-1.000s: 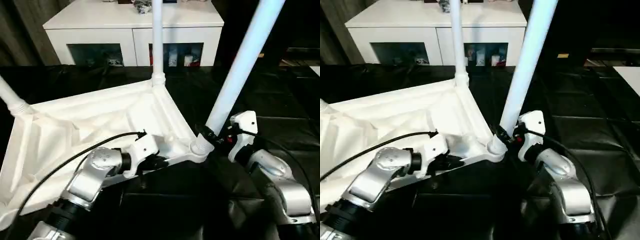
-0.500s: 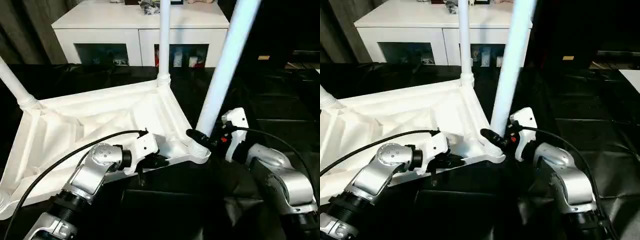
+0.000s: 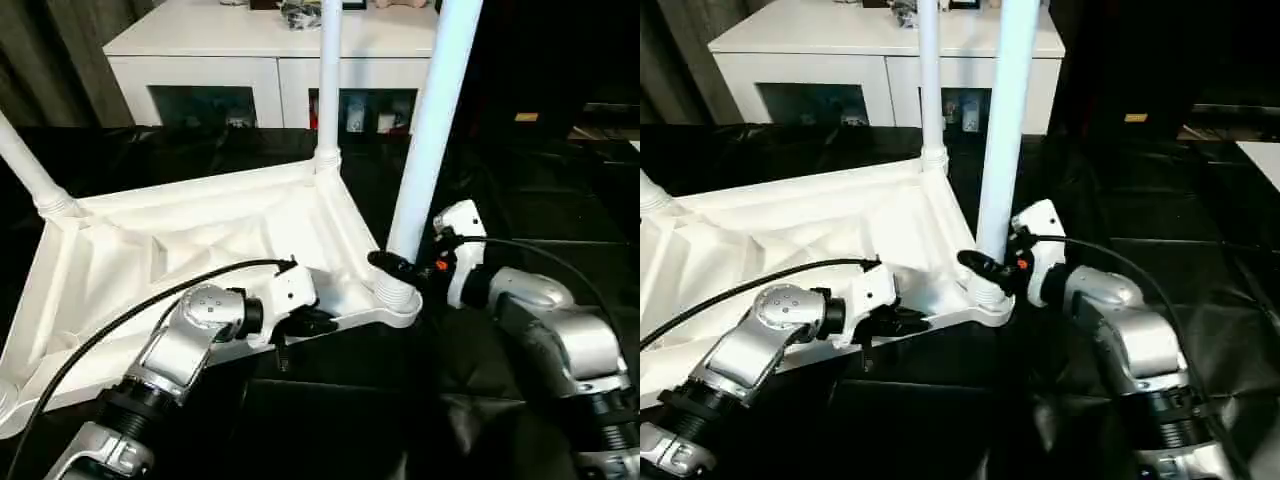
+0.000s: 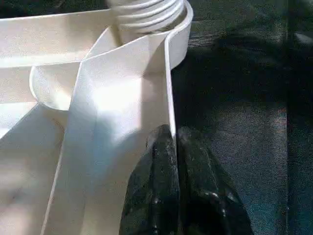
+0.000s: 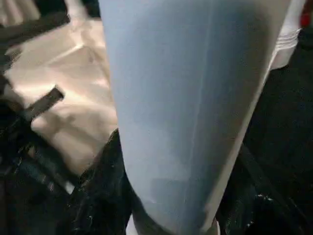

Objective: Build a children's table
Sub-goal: Insert table leg to table base

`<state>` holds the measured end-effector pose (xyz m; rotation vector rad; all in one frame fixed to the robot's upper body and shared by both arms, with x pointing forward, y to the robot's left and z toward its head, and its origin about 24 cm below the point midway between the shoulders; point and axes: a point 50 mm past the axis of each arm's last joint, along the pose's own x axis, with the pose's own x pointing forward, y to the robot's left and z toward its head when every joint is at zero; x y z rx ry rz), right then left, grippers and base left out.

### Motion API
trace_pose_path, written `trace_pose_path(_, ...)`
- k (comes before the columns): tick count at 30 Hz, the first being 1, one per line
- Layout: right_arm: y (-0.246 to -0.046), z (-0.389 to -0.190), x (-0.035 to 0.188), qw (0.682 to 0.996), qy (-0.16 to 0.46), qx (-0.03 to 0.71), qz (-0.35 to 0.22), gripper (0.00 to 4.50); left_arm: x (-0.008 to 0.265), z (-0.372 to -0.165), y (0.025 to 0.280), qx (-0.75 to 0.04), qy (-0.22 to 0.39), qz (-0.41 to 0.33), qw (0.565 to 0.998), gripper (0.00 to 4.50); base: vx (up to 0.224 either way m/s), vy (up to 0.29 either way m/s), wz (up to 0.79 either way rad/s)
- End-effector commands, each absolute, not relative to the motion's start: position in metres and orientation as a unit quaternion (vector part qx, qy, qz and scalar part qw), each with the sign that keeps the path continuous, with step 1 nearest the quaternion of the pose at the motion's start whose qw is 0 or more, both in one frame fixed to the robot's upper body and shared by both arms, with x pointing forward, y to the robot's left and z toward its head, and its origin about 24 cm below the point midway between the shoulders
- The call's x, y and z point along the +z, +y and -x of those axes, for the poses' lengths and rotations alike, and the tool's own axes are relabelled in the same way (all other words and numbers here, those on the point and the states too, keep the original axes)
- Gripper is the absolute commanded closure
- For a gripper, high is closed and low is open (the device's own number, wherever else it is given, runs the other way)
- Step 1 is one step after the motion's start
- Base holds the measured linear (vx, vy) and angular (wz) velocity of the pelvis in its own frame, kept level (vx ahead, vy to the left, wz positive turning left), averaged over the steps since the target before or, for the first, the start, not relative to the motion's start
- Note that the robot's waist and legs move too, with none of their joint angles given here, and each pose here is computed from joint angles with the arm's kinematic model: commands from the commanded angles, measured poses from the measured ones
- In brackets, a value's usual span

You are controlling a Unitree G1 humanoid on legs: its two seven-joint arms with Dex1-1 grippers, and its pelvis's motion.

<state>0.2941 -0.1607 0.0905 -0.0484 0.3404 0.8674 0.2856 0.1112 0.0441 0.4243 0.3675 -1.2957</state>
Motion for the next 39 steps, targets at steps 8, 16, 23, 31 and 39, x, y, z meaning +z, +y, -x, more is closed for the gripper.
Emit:
trace_pose_path(8,-0.169,-0.282,0.072,0.879,0.228,0.418,0.008,2.64,0.043,-0.288,0.115,-0.597,0.172,-0.200,0.757,4.50,0.000,0.000,0.00)
trace_pose_path(16,-0.162,-0.288,0.061,0.891,0.220,0.395,-0.043,2.64,0.044,-0.289,0.113,-0.599,0.166,-0.198,0.758,4.50,0.000,0.000,0.00)
trace_pose_path(23,-0.167,-0.285,0.044,0.903,0.213,0.359,-0.097,2.64,0.044,-0.287,0.113,-0.598,0.166,-0.194,0.759,4.50,0.000,0.000,0.00)
trace_pose_path(31,-0.174,-0.269,0.026,0.922,0.166,0.322,-0.139,2.65,0.044,-0.287,0.115,-0.592,0.164,-0.188,0.767,4.50,0.000,0.000,0.00)
trace_pose_path(39,-0.178,-0.256,0.019,0.940,0.117,0.285,-0.148,2.65,0.045,-0.288,0.115,-0.588,0.160,-0.187,0.771,4.50,0.000,0.000,0.00)
